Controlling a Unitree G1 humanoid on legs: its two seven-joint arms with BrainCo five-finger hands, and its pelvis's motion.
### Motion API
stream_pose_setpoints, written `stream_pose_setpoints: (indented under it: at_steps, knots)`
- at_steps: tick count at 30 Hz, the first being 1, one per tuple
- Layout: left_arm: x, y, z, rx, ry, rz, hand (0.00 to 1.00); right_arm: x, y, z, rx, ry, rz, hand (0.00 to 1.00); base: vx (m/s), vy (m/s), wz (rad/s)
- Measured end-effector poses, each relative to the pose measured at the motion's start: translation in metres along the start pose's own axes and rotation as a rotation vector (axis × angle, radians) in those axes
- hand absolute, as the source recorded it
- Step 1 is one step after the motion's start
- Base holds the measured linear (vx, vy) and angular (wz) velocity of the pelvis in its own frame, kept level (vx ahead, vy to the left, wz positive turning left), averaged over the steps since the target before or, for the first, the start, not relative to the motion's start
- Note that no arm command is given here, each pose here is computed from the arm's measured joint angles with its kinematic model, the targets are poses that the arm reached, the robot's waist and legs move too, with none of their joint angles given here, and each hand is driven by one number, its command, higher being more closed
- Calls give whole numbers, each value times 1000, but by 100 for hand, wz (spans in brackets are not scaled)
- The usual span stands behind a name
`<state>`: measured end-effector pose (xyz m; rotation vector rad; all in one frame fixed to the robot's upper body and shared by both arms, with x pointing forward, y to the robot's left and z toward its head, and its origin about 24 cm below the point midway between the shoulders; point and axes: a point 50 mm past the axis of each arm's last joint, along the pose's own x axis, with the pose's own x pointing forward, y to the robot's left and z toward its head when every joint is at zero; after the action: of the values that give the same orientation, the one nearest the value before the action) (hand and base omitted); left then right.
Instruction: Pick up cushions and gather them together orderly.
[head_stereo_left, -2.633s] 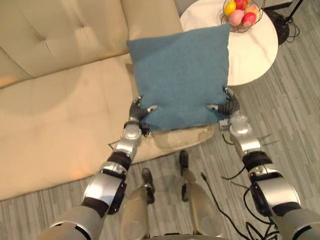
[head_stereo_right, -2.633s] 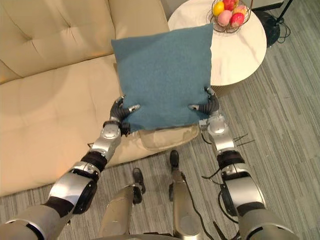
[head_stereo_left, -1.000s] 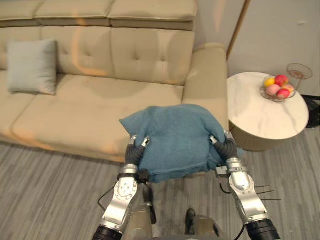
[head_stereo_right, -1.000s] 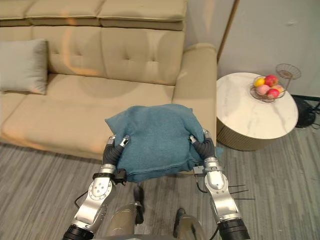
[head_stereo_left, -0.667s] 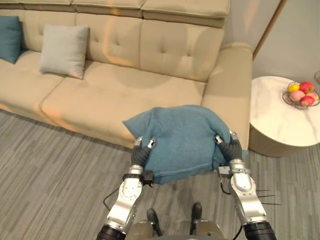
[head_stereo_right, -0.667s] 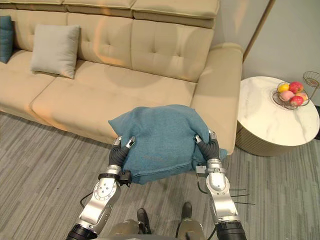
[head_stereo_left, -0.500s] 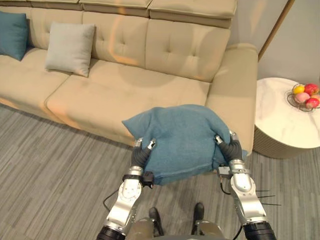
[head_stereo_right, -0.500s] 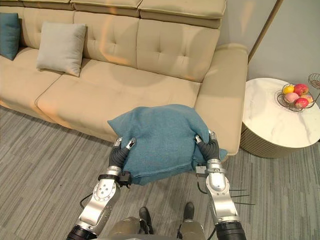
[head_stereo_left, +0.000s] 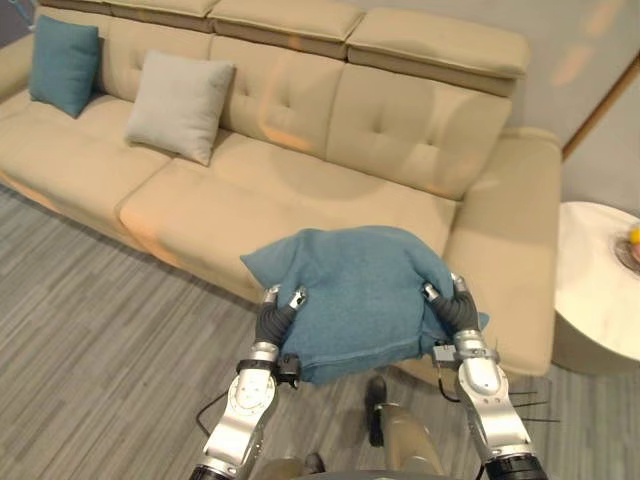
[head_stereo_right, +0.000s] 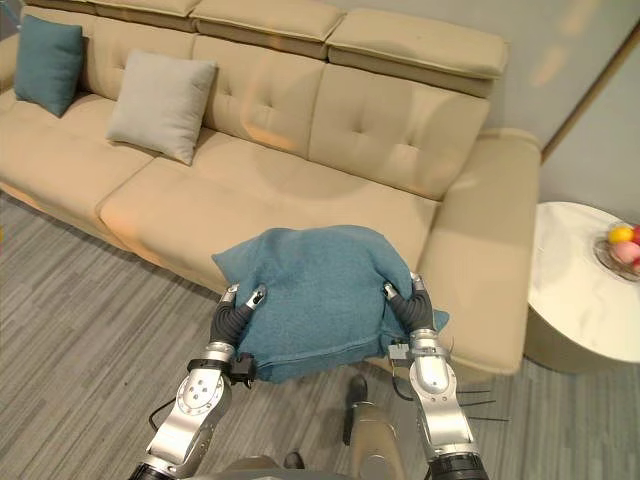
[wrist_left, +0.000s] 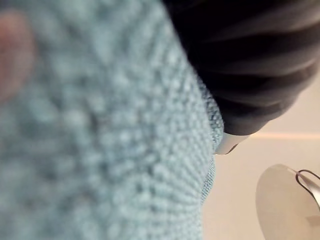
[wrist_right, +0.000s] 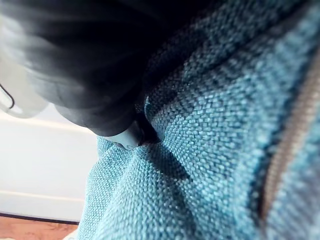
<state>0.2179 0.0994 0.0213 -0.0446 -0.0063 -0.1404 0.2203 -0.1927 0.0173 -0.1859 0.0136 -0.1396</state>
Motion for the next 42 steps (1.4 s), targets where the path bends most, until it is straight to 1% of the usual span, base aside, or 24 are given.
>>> stream_pose_setpoints:
  at_steps: [4, 8, 10, 16, 19, 22, 26, 32, 34, 37, 39, 42]
  knots:
    - [-2, -1, -3, -15, 15, 3, 100, -8, -2, 5, 1, -7, -7, 100, 524, -198, -3]
    - [-3, 0, -1, -24, 5, 14, 100, -13, -6, 41, 17, -168, -24, 100, 332, -33, -68]
    - [-2, 0, 1, -31, -8, 16, 100, -13, -6, 46, 20, -193, -26, 100, 252, 94, -92]
    - [-5, 0, -3, -36, 13, 26, 100, -4, -3, 35, 2, -149, -8, 100, 148, 278, -124]
    - [-12, 8, -13, -3, 56, 36, 100, -3, 7, 22, 5, -94, 21, 100, 167, 347, -127]
    - [-15, 15, -16, 22, 73, 42, 100, -2, 12, 21, -2, -93, 46, 100, 97, 254, -120]
    - [-14, 27, -18, 41, 83, 85, 100, 9, 27, 11, -5, -49, 101, 100, 24, 63, -79]
    - [-16, 24, -25, 72, 110, 75, 100, 8, 27, 0, -22, -3, 108, 100, 6, -65, -13]
    - [-15, 25, -25, 85, 110, 74, 100, 9, 27, -1, -59, -7, 112, 100, -62, -47, 10]
    - [-4, 28, -23, 125, 94, 97, 100, 20, 33, 2, -126, -29, 124, 100, -106, -38, 24]
    - [9, 31, -14, 151, 50, 122, 100, 33, 38, 14, -159, -83, 110, 100, -131, -30, 20]
    - [36, 39, 14, 186, -72, 179, 100, 62, 47, 49, -187, -217, 73, 100, -160, -19, 10]
